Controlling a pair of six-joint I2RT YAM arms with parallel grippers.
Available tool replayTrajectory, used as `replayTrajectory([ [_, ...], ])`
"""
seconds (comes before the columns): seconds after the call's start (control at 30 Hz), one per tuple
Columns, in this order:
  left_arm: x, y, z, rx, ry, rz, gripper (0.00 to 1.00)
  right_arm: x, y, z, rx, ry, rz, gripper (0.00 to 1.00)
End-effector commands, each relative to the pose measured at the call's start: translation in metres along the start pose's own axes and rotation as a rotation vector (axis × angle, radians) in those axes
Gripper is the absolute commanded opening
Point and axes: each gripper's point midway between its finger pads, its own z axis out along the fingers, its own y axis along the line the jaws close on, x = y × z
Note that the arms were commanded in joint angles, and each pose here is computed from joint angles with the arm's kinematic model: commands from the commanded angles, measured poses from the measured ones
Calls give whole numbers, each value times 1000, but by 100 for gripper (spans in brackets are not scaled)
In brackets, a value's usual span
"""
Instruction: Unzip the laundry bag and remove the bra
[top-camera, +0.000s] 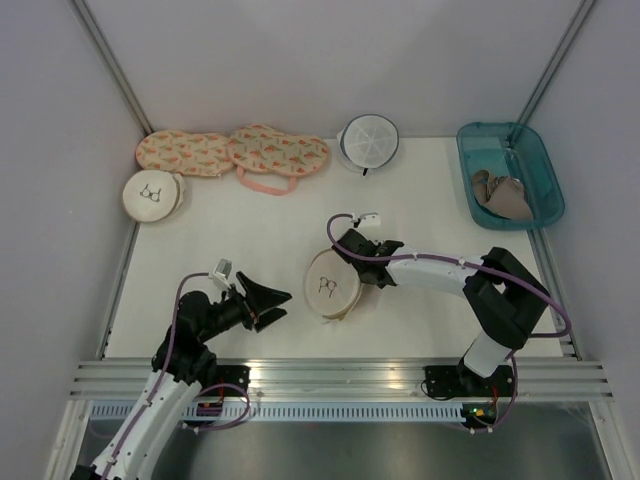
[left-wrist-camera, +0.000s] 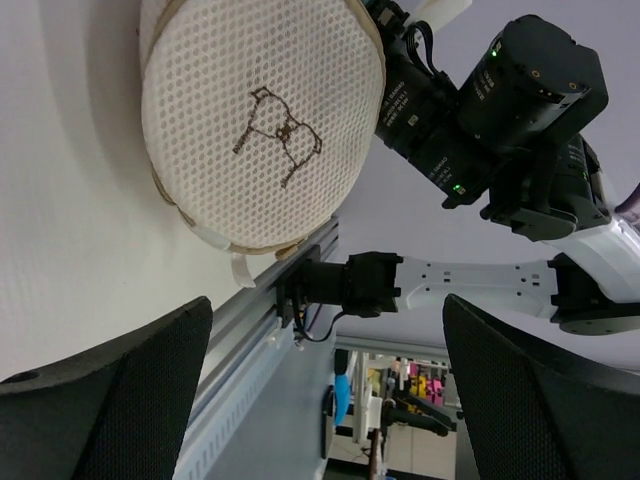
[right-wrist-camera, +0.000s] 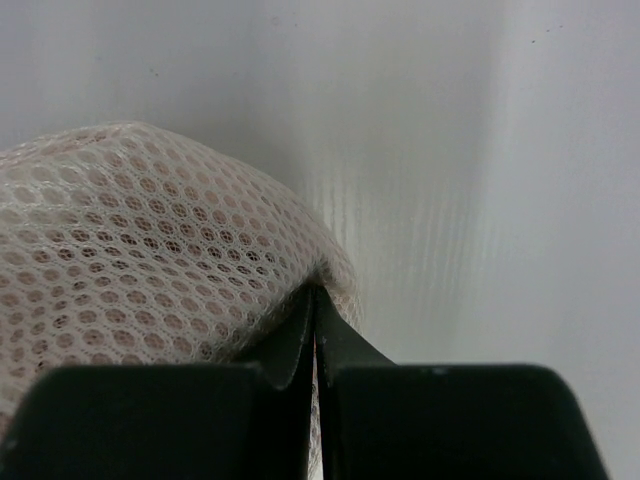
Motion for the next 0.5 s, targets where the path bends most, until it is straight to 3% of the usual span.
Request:
replayTrajectory([
  [0.0, 6, -7, 3, 28, 19, -175, 100, -3, 13, -6, -81, -3, 37, 0],
  [0.2, 38, 22, 19, -138, 97, -188, 100, 6, 19, -10, -116, 10, 52, 0],
  [0.23, 39, 36, 24, -208, 84, -190, 100, 6, 19, -9, -114, 8, 50, 0],
  [0.47, 22, 34, 51, -250, 27, -39, 100, 9, 20, -11, -130, 14, 40, 0],
])
